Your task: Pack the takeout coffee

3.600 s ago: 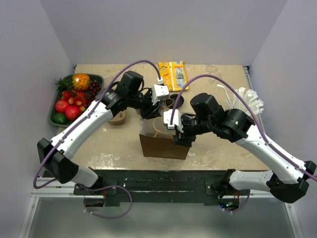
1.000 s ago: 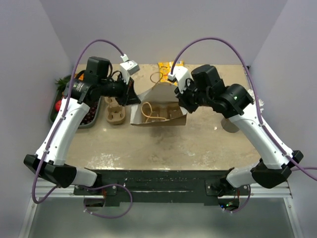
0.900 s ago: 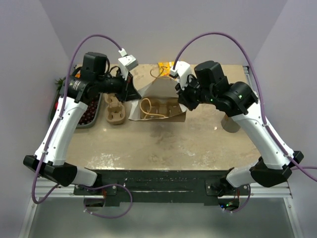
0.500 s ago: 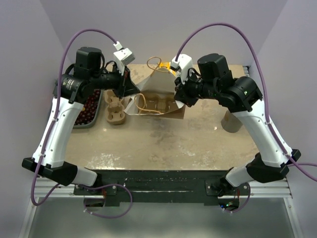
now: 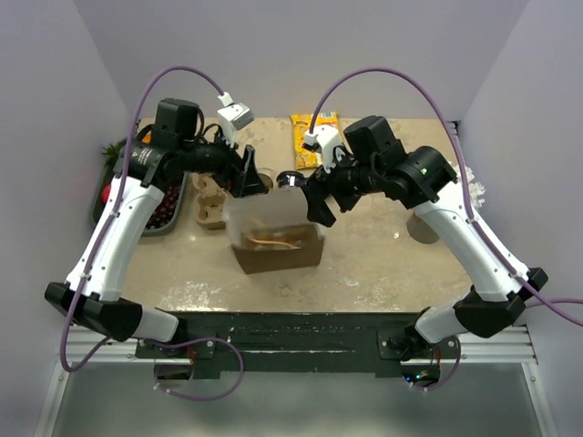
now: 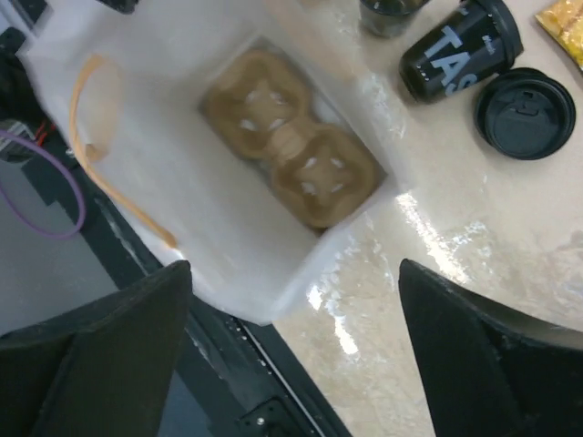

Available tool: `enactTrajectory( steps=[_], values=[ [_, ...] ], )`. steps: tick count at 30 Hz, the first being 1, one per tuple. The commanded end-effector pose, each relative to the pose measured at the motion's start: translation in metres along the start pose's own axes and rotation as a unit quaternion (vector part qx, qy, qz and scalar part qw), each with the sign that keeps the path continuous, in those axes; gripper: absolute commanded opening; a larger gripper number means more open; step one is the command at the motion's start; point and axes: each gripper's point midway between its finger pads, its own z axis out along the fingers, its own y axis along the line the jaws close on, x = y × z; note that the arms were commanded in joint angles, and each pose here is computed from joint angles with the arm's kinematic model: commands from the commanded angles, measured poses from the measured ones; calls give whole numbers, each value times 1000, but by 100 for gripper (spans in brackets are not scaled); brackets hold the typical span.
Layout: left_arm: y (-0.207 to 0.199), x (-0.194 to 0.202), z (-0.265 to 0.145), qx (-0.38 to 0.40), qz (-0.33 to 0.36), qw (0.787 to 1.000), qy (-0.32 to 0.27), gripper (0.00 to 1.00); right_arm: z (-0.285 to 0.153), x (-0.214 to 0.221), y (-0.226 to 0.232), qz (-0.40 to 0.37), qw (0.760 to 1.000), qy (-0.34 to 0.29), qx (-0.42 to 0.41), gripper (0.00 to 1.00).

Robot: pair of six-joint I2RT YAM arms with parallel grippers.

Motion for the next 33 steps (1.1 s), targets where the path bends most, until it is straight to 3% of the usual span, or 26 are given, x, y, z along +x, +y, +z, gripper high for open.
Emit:
enactTrajectory(
  steps=[1, 8, 12, 15, 16, 19, 24, 33],
  values=[
    [26, -33, 16, -25, 24, 999, -37, 99, -5, -29, -23, 22, 998, -47, 29, 99],
    [31, -71, 9, -44, 109, 989, -93, 99, -20, -76, -17, -52, 990, -135, -3, 99],
    [12, -91, -21, -64, 213, 956, -192, 99, -29, -84, -1, -171, 966, -192, -38, 94],
    [-24, -100, -53, -48, 284, 927, -241, 100, -11, -83, -1, -219, 954, -197, -54, 89],
    [-30, -97, -57, -40, 301, 923, -236, 100, 0, -83, -2, -219, 955, -189, -62, 88],
    [-42, -65, -56, 1, 294, 939, -176, 98, 24, -86, 3, -218, 954, -178, -102, 82],
    [-47, 0, -45, 47, 222, 970, -91, 95, 52, -96, 9, -212, 947, -190, -146, 81],
    [-36, 30, -14, 85, 137, 985, -56, 89, 85, -112, 13, -197, 938, -213, -188, 82]
  ],
)
